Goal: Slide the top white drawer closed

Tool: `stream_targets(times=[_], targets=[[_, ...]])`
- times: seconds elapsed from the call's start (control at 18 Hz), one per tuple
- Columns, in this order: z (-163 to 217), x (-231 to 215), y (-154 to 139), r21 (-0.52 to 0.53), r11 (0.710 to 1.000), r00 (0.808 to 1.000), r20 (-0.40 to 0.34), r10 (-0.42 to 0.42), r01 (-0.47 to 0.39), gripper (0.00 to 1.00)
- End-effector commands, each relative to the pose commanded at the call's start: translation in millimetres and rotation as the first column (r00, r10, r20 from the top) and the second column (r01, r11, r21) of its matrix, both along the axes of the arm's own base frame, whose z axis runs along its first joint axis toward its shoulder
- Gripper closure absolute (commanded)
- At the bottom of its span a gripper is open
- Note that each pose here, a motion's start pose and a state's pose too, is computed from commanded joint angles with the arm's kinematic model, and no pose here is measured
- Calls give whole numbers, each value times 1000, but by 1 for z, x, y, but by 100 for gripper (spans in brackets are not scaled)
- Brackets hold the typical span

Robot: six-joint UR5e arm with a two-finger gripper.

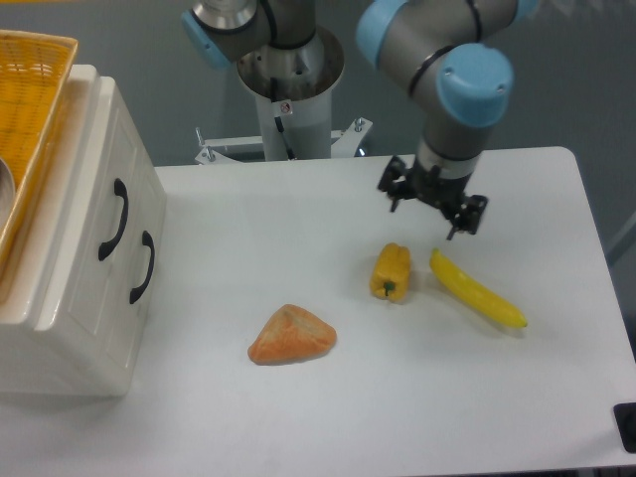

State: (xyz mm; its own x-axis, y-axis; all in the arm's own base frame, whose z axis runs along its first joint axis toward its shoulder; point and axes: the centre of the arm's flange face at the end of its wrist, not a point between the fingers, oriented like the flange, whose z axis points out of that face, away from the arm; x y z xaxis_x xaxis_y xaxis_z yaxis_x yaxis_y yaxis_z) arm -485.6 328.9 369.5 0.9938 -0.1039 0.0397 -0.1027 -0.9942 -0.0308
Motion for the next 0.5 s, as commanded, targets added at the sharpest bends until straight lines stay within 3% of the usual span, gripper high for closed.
stream_targets(times=[0.17,0.5], targets=[[0,-11,-15,6,996,996,-2,-92,92,0],[5,-28,-47,14,997,997,-8,-73,73,0]])
